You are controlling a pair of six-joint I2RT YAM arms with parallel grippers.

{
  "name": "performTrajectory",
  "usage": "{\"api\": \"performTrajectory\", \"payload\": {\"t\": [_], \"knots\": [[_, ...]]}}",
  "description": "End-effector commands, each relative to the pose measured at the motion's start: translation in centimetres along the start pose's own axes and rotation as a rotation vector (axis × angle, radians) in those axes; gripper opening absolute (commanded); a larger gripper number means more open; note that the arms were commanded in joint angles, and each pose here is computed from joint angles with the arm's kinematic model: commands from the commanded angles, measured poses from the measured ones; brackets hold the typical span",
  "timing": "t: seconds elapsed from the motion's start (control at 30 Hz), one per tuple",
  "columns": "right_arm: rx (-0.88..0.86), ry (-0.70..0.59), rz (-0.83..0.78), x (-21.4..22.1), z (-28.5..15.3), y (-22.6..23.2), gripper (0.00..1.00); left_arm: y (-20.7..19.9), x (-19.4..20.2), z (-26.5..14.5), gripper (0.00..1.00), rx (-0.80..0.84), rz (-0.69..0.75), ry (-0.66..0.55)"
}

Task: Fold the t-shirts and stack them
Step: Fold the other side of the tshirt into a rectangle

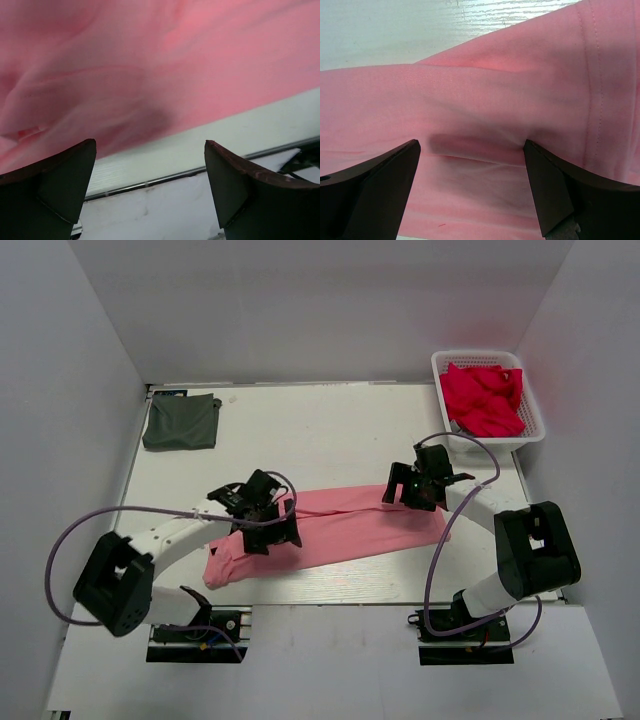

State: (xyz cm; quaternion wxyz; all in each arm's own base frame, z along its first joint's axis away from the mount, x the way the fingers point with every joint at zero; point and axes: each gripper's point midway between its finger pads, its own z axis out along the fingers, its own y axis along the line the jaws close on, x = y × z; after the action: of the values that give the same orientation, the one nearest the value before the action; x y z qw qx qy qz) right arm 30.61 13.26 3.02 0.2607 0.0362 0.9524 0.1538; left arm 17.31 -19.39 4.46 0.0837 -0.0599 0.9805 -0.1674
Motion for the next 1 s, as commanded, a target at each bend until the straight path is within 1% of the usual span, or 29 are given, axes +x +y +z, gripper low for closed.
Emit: {"api": "performTrajectory", "payload": {"t": [0.0, 0.07, 0.1, 0.17, 0.2, 0.27, 0.33, 0.4, 0.5, 0.57, 0.67, 0.73, 0.77, 0.87, 0.97], "knots": [[0.038, 0.003, -0.005, 0.3, -0.1, -1.1, 0.9, -4.3, -4.5, -6.0, 0.99, 0.15, 0.083, -0.243], [0.037, 0.005, -0.007, 0.3, -0.1, -1.1, 0.9, -6.0, -5.3, -7.9, 0.99, 0.234, 0.119, -0.306], [0.039, 0.009, -0.006, 0.4, -0.1, -1.2, 0.9, -6.2, -5.7, -8.2, 0.99, 0.237, 0.119, -0.322], [0.041, 0.011, -0.003, 0.5, 0.0, -1.3, 0.9, -5.3, -6.6, -7.8, 0.99, 0.18, 0.104, -0.363], [0.037, 0.015, -0.004, 0.5, 0.1, -1.2, 0.9, -4.0, -7.4, -7.2, 0.99, 0.106, 0.067, -0.364], [0.044, 0.012, -0.006, 0.4, 0.0, -1.3, 0.9, -2.9, -8.0, -6.0, 0.99, 0.027, 0.044, -0.366], [0.053, 0.013, -0.003, 0.4, 0.1, -1.4, 0.9, -2.9, -8.9, -5.5, 0.99, -0.016, 0.018, -0.366], [0.063, 0.017, 0.003, 0.4, 0.1, -1.6, 0.9, -2.5, -8.8, -3.9, 0.99, -0.062, 0.016, -0.319], [0.103, 0.011, 0.009, 0.1, 0.0, -2.4, 0.9, -2.5, -8.2, -2.4, 0.99, -0.064, 0.009, -0.263], [0.104, 0.005, 0.012, -0.1, -0.1, -2.4, 0.9, -2.9, -7.5, -1.2, 0.99, -0.026, 0.003, -0.226], [0.098, -0.004, 0.015, -0.3, -0.4, -2.2, 0.9, -3.6, -4.8, 0.6, 0.99, 0.05, 0.019, -0.134], [0.087, -0.011, 0.012, -0.7, -0.6, -1.9, 0.9, -3.2, -4.4, 1.2, 0.99, 0.045, 0.018, -0.115], [0.077, -0.021, 0.003, -0.9, -1.1, -1.7, 0.9, -2.2, -3.9, 1.6, 0.99, 0.005, 0.012, -0.097], [0.059, -0.055, -0.012, -1.9, -2.0, -1.1, 0.9, -2.5, -5.0, 0.4, 0.99, -0.01, 0.025, -0.143], [0.041, -0.105, -0.026, -3.4, -3.2, -0.4, 0.9, -4.6, -7.2, -3.2, 0.99, 0.059, 0.046, -0.261]]}}
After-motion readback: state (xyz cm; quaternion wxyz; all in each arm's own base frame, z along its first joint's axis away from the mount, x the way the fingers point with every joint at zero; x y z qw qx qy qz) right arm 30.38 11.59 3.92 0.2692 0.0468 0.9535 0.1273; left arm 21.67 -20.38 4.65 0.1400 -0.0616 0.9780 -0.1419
